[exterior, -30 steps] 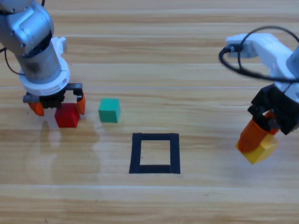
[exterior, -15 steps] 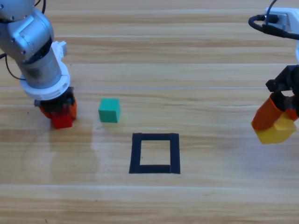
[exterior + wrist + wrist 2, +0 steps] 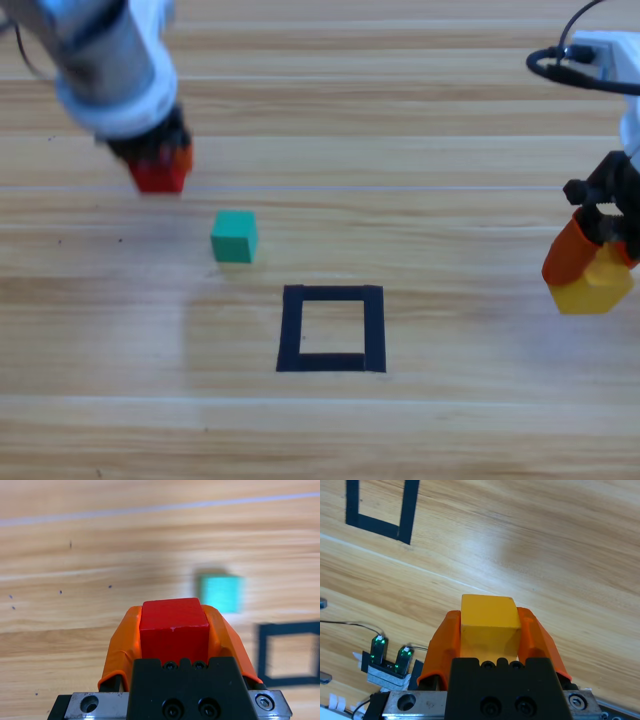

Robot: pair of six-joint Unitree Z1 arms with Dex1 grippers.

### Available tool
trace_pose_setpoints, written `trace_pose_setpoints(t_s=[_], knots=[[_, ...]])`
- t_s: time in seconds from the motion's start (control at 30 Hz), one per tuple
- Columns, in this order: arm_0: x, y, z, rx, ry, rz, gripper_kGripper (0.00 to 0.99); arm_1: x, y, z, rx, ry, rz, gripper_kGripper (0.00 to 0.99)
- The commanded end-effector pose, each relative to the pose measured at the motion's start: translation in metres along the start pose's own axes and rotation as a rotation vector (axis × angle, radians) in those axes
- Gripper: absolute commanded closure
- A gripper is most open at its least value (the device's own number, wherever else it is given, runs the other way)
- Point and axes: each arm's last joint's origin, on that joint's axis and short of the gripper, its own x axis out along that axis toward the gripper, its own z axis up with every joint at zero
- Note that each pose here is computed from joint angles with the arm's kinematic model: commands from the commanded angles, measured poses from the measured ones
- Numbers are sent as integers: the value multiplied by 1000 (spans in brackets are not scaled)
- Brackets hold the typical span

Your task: Stack the blocks in the rectangular block: red at the bottom, yellow in the middle, green on top

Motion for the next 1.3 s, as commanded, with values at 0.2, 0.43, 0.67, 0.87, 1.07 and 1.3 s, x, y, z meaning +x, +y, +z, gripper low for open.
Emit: trace_pose_setpoints(t_s=[0.2,0.43,0.67,0.87,1.07,1.3], knots=[[-86,-93,-77,189,-98,-117,873,36,16,19,14,108,-90,990],[-18,-154,-84,111,77,-2,876,40,18,23,12,112,-92,990],[26,-170,-85,-6,193,62,875,47,14,32,33,117,-99,990],[37,-167,-80,-78,222,67,875,57,13,41,45,128,-105,990],[44,-167,-74,-99,224,59,873,60,15,47,43,130,-108,990],[58,-166,-79,-80,214,41,873,67,16,51,46,140,-113,990]])
